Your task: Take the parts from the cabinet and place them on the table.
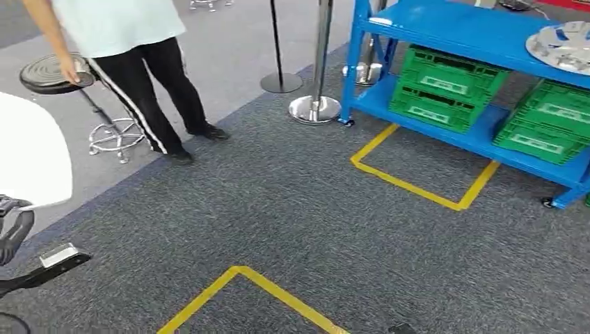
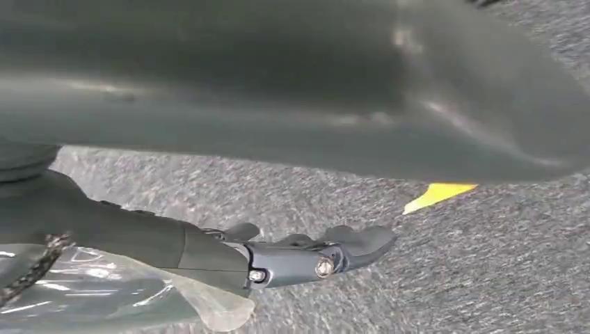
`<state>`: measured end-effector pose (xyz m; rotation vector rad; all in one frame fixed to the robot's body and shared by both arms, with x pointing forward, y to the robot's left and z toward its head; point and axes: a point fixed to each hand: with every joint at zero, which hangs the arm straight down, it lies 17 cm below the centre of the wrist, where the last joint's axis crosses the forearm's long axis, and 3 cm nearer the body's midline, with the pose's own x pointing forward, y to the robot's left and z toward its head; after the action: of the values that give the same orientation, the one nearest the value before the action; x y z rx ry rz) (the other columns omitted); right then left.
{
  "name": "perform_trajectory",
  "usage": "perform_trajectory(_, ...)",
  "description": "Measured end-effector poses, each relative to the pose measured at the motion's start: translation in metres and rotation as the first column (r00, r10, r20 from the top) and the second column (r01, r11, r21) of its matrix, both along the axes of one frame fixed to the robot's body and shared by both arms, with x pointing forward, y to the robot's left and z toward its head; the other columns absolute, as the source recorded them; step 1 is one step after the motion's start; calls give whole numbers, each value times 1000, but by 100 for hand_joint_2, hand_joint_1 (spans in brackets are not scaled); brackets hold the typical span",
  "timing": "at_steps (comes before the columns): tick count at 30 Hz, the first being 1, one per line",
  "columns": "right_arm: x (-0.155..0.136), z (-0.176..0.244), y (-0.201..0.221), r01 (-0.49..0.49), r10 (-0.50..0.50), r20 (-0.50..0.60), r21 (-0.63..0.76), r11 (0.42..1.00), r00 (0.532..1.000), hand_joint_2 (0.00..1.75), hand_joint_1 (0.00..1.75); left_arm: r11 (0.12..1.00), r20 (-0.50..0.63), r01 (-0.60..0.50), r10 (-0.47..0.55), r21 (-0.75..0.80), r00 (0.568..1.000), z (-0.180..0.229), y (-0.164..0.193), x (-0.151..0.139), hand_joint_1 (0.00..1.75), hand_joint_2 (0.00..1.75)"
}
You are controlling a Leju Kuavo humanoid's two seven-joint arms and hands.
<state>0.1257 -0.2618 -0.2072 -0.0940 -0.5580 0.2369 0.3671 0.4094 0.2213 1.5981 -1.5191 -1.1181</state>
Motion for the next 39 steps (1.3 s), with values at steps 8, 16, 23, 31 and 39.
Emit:
perform_trajectory(8, 2, 2, 4, -10, 10, 21, 19, 1000, 1000, 0, 0, 1000, 1, 15, -15, -11, 1000, -2, -6, -1, 175, 175)
perform_trajectory(16, -4, 0, 2, -9, 9, 12, 14, 1000, 1000, 0, 0, 1000, 1, 21, -21, -17, 1000, -3, -10, -1, 175, 175)
perform_trajectory(23, -3, 0, -1, -5, 5, 14, 2, 1000, 1000, 0, 0, 999, -2, 30, -30, -30, 1000, -4, -14, 0, 175, 175)
perform_trajectory(31, -2, 0, -3, 5, -5, 14, -8, 1000, 1000, 0, 0, 997, -11, 41, -42, -58, 999, -4, -15, 3, 175, 175)
perform_trajectory(39, 2, 1, -2, 10, -10, 16, -1, 1000, 1000, 0, 0, 988, -28, 59, -64, -141, 998, -1, -15, 11, 175, 175)
